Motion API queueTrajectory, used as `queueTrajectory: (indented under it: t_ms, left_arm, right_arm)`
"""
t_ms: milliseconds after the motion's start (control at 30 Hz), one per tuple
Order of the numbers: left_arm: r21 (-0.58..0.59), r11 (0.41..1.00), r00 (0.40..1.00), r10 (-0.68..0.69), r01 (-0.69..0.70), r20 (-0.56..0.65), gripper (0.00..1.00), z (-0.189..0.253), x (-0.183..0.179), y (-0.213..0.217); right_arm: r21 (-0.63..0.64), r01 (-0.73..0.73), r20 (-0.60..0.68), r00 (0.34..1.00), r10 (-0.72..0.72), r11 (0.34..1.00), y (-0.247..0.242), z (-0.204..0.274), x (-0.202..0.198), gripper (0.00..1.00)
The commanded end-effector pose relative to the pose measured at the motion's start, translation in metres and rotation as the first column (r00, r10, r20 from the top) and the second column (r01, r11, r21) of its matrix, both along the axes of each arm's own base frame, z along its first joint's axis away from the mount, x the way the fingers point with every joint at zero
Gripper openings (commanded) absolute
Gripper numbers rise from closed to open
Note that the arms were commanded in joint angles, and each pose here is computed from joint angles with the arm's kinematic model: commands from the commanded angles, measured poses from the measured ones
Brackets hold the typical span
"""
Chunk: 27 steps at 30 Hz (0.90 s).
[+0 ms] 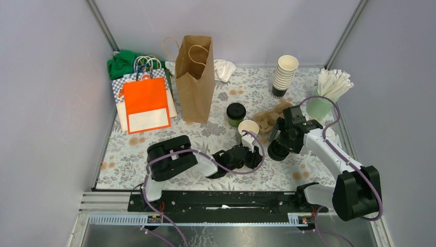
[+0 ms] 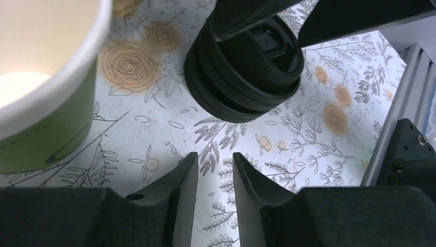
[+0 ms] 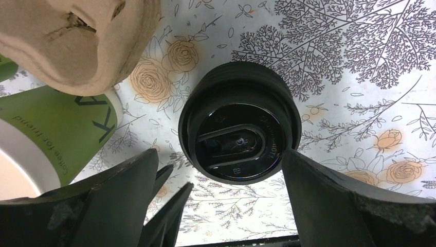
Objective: Pack the takeout coffee
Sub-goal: Move the coffee cup to the center of the board, then close the cup lid on the coffee cup.
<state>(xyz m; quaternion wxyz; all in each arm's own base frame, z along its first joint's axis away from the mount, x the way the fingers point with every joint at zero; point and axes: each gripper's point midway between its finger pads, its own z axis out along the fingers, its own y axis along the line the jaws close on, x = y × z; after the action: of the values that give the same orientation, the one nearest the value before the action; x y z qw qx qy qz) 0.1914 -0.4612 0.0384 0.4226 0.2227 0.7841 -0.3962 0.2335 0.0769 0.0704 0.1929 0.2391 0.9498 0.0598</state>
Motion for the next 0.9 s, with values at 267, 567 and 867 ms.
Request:
queueTrajectory:
  t_ms: [267, 567, 867]
  left_arm:
    - [-0.169, 0.984, 0.998, -0.054, 0.056, 0.016, 0.40, 0.046, -0.009, -0.029]
    - [-0.174, 0.984, 0.999, -0.034, 0.038, 0.024, 0.40, 0.051, -0.003, -0.035]
    - [-0.165, 0.986, 1.000, -0.018, 0.022, 0.025, 0.35, 0.050, 0.000, -0.035]
  right_arm:
    - [-0.033, -0.013, -0.015, 1.000, 0.013, 0.999, -0.003, -0.001, 0.009, 0.94]
    - [-0.070, -0.020, 0.028, 0.999, 0.022, 0.997, -0.013, 0.014, 0.008, 0.98]
    - [-0.045, -0.031, 0.022, 0.999, 0.032, 0.998, -0.007, 0.005, 0.012, 0.97]
